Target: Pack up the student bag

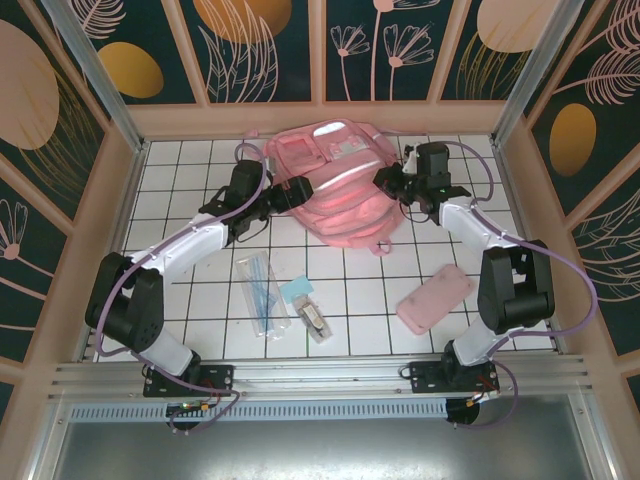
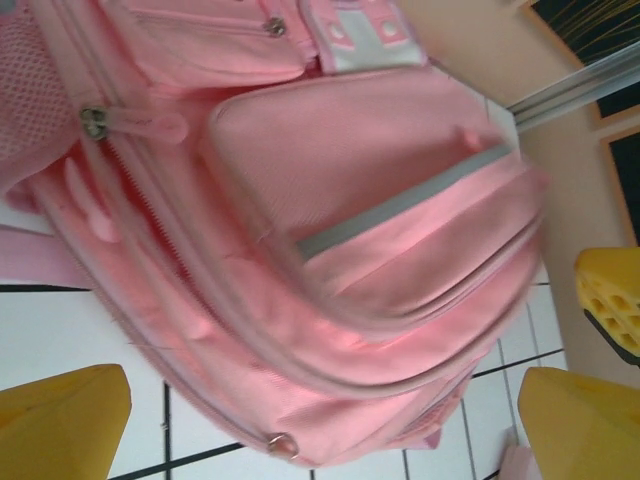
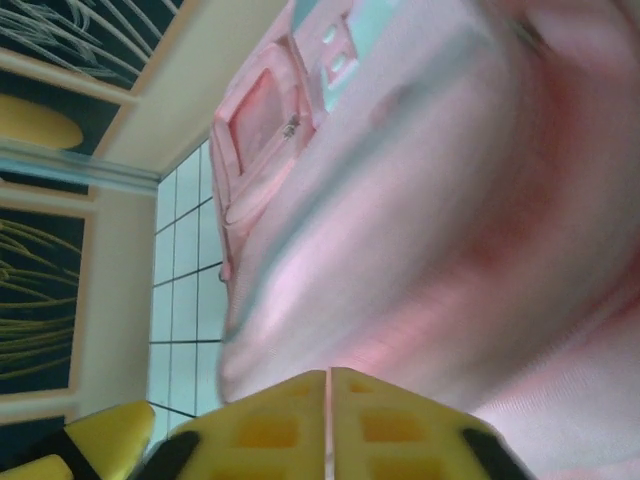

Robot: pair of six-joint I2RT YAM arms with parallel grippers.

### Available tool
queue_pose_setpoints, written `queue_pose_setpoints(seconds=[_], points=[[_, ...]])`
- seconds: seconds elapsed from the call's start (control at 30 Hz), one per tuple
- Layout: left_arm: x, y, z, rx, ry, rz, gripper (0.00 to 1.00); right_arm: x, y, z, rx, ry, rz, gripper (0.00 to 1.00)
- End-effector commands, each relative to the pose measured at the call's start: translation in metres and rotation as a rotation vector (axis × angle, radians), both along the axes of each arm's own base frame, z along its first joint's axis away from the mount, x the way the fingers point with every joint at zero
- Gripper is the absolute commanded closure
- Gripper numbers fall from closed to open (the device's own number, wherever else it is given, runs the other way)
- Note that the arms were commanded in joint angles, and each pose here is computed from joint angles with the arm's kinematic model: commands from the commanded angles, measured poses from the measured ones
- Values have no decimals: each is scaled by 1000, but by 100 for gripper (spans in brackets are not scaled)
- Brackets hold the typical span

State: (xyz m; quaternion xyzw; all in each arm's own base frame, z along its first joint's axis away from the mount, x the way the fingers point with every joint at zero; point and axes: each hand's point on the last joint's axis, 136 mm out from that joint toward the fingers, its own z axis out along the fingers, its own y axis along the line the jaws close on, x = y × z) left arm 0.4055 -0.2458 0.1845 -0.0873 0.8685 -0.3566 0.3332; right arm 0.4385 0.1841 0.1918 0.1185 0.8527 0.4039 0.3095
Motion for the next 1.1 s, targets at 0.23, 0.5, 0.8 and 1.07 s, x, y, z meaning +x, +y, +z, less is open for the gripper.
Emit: queue_pose_setpoints(seconds=[0.23,0.5,0.8,1.07], points=[[9,-30,20,-288,4,70,1,16,15,65,110,-144,26,100],[10,-18,4,-280,5,147,1,13,-29,-5,-75,-29,-113,57],[7,-16,2,-227,-1,124,1,70,-44,-42,-260,-18,-72,68],[2,-14,-1,-198,-1,112,1,86,-36,-90,-301,70,-22,66]])
